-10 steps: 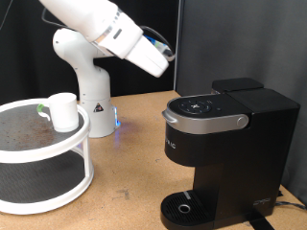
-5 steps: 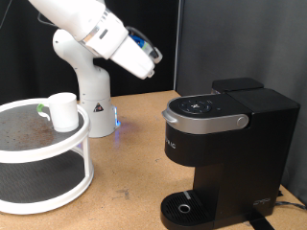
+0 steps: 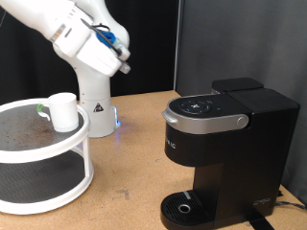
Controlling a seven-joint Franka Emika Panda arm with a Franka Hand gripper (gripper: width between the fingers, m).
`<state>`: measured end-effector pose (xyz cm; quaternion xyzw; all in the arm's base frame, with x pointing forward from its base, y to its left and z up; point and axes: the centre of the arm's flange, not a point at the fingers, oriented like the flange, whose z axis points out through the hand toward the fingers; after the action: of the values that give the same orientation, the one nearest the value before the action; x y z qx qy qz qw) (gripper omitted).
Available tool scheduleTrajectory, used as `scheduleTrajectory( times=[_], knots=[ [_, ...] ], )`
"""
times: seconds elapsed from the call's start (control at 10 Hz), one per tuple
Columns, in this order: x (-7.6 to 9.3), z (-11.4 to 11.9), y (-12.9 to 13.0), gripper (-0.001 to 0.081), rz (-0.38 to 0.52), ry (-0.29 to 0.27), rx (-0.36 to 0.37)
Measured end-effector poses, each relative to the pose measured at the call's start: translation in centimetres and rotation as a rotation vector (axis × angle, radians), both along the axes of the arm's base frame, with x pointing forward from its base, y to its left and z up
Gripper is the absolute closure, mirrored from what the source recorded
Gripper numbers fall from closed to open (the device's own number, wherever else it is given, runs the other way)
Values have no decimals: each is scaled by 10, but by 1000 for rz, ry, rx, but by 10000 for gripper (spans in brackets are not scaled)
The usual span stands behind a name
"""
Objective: Make a cup of coffee with the keurig machine
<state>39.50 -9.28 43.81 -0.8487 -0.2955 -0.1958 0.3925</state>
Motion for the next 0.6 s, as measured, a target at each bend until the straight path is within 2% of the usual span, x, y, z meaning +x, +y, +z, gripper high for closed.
scheduleTrajectory(
  times=[0.3, 0.5, 0.6],
  knots=[
    [-22, 13, -31, 806, 48, -5, 69],
    [-25, 9, -32, 806, 61, 12, 55],
    [-33, 7, -39, 806, 77, 29, 55]
  ],
)
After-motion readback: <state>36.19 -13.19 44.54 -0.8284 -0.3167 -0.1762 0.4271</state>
